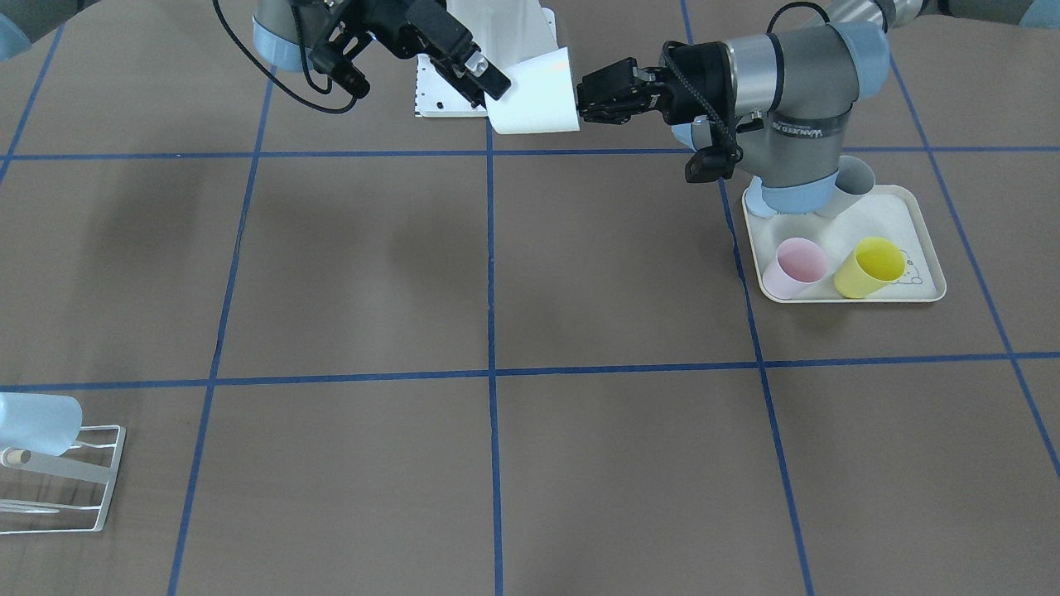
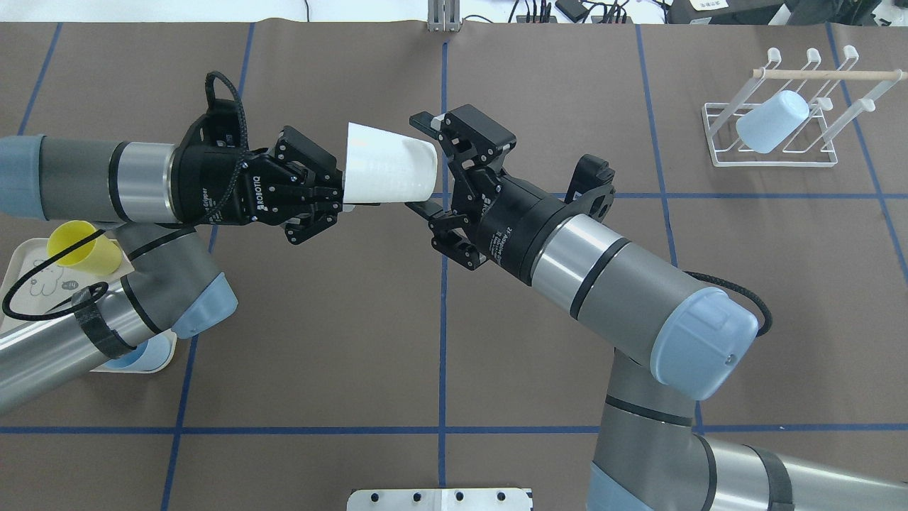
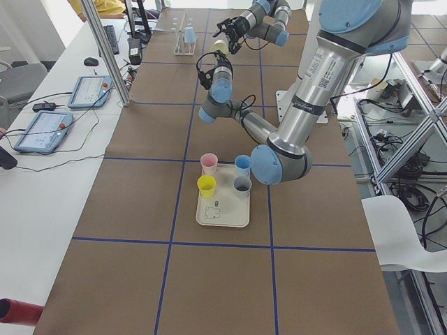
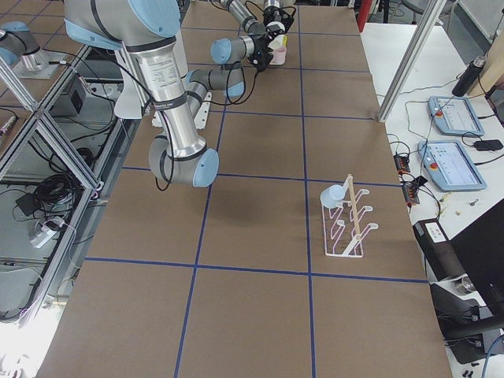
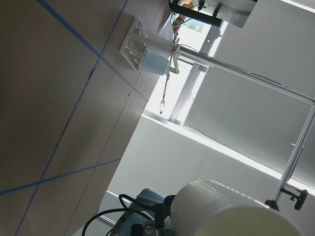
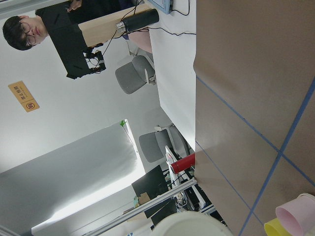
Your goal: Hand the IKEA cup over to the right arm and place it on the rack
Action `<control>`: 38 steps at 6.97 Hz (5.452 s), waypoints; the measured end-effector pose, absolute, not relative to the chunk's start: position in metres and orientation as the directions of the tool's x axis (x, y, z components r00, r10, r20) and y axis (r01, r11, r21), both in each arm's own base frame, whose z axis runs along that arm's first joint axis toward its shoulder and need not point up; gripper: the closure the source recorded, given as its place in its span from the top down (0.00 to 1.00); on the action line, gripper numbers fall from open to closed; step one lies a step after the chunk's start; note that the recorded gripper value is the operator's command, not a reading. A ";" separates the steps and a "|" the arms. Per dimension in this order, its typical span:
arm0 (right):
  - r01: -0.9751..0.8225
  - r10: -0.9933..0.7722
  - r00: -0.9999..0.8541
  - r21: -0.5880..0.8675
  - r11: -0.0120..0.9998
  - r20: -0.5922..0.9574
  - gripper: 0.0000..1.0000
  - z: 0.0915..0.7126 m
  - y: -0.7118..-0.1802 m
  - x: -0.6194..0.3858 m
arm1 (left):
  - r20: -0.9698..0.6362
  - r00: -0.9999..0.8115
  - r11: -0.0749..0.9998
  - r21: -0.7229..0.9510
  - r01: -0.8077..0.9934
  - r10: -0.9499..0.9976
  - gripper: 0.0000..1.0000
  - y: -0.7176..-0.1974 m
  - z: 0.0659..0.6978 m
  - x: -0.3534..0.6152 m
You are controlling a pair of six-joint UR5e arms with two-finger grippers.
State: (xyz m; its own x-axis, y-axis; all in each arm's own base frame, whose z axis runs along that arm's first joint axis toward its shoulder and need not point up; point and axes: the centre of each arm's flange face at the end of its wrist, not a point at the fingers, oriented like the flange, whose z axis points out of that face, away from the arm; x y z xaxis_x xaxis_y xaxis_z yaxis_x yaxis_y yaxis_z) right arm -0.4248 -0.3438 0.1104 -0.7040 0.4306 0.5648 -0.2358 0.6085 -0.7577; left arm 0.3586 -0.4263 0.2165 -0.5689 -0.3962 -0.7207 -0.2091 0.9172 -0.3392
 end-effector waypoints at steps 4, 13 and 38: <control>-0.236 0.432 -0.703 -0.759 0.607 0.565 0.00 0.111 -0.343 -0.426 | -0.718 -0.577 0.921 -0.327 -0.213 -0.388 0.39 -0.423 0.212 0.356; -0.607 0.292 -0.472 -0.547 0.577 0.832 0.00 0.254 -0.401 -0.321 | -0.729 -0.571 0.923 -0.342 -0.175 -0.378 0.99 -0.427 0.222 0.357; -0.558 0.109 0.731 0.498 0.664 0.673 1.00 0.549 -0.568 -0.138 | -0.794 -0.537 0.945 -0.326 -0.017 -0.284 0.99 -0.456 0.239 0.372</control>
